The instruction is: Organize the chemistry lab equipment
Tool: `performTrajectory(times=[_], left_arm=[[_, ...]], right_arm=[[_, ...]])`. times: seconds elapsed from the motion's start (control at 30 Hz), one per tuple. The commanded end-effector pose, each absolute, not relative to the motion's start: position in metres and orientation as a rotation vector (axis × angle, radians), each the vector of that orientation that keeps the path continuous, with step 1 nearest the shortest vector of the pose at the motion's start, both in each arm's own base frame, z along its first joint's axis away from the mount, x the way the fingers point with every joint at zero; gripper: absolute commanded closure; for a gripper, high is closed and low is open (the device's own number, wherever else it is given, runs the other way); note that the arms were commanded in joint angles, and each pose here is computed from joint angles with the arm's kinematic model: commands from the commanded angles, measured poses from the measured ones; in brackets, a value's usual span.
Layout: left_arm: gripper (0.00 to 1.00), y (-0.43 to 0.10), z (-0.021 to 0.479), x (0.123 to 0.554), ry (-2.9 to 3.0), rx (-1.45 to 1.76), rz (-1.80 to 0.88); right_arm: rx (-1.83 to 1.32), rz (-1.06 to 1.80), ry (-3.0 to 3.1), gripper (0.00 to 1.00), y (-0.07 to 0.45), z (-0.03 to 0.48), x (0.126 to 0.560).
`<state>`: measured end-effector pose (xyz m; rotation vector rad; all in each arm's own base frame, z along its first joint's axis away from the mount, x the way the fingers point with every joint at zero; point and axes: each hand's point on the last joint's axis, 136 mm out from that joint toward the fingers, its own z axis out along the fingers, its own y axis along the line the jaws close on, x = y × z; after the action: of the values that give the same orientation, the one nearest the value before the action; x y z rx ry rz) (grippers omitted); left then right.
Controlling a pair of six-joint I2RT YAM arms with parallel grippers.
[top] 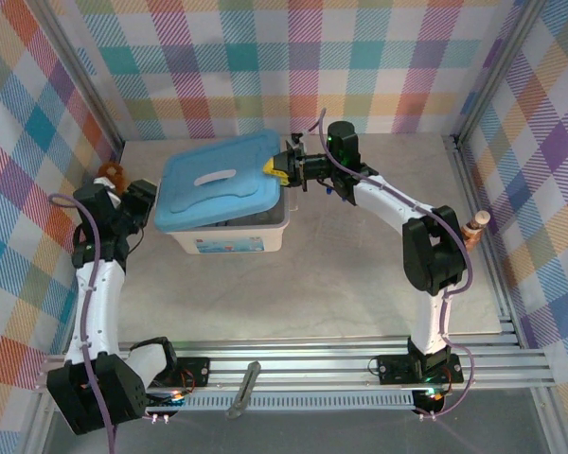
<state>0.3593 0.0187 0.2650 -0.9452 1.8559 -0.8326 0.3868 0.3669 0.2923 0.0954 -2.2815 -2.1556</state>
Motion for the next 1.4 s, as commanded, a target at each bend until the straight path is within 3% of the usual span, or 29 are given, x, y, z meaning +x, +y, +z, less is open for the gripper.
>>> performTrajectory(times=[0.0,0.43,0.67,0.93,1.37], left_arm=[[0.50,-0.002,0.285,0.375,1.845,-0.841,-0.887],[0.50,-0.041,0.254,0.398,1.957,-0.781,-0.872],[0.51,-0.052,0.233,0.400,2.035,-0.786,-0.859],[0.51,-0.053,0.222,0.397,2.055,-0.801,-0.847],[0.52,-0.055,0.221,0.399,2.056,-0.806,-0.851]], right_arm=[[0.160,-2.208,-2.287,0.82,0.360,0.300,0.387],[0.110,-2.190,-2.313,0.78,0.348,0.290,0.388],[0.095,-2.177,-2.339,0.68,0.345,0.287,0.391],[0.126,-2.082,-2.513,0.42,0.337,0.294,0.387],[0.089,-1.795,-2.836,0.37,0.314,0.291,0.387]])
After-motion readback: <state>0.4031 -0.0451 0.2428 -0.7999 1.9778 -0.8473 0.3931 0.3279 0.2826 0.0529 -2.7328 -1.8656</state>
